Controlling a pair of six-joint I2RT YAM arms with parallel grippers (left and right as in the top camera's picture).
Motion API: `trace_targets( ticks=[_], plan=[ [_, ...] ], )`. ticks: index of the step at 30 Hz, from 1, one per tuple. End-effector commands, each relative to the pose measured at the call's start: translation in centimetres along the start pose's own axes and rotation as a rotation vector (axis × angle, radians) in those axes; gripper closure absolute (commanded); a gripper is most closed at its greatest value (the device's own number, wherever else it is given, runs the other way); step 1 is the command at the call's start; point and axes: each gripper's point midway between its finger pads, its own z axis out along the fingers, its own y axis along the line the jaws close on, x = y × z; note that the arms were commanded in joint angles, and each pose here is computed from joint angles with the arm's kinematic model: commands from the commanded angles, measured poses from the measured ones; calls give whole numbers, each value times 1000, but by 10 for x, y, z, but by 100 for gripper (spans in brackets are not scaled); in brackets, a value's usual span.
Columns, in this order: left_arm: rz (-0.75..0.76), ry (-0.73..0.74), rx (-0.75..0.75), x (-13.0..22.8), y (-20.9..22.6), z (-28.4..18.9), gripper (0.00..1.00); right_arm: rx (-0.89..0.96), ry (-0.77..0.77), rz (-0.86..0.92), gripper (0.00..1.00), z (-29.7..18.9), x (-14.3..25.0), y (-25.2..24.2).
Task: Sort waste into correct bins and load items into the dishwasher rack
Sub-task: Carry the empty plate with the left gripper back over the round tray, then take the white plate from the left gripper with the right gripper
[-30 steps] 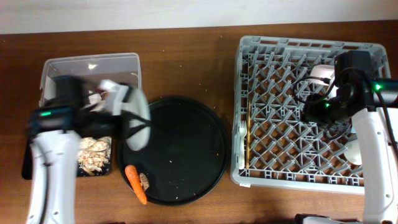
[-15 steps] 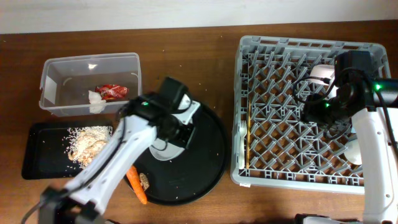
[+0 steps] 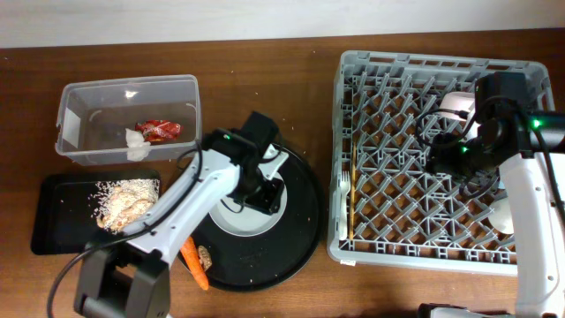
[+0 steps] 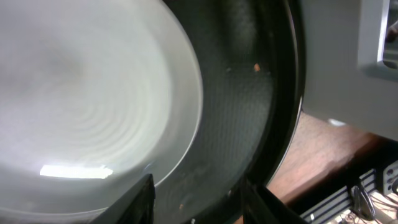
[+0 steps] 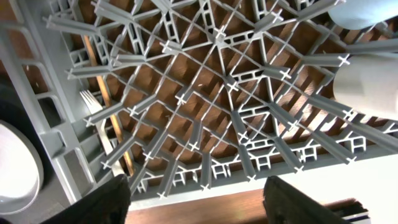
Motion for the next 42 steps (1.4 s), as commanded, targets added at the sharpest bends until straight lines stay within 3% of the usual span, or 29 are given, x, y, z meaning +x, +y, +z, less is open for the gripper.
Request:
trace_targets(
  ticks=[1, 2, 7, 13, 18, 26, 33, 38, 42],
  plan=[
    [-126, -158, -163, -11, 43, -70, 41, -30, -6, -60, 23, -3, 0, 4],
    [-173, -177, -206, -4, 59, -85, 29, -58, -4, -89, 23, -3, 0, 9],
    [-423, -243, -259, 44, 120, -139, 24, -335, 3, -352, 23, -12, 13, 71],
    [-673, -285, -249, 84, 169, -163, 21, -382, -26, -616, 21, -9, 40, 153],
    [-724, -294, -231, 91, 178, -163, 21, -398, -16, -795, 20, 14, 68, 216],
    [-726, -284, -228, 92, 178, -158, 18, -294, 81, -774, 26, 109, 90, 274],
    [-731, -258, -221, 95, 180, -145, 18, -231, 127, -694, 30, 169, 89, 281],
    [-730, -266, -222, 93, 181, -145, 18, -196, 194, -670, 39, 203, 101, 279],
    [-730, -266, -222, 93, 181, -145, 18, -174, 226, -675, 57, 218, 108, 276]
  ],
)
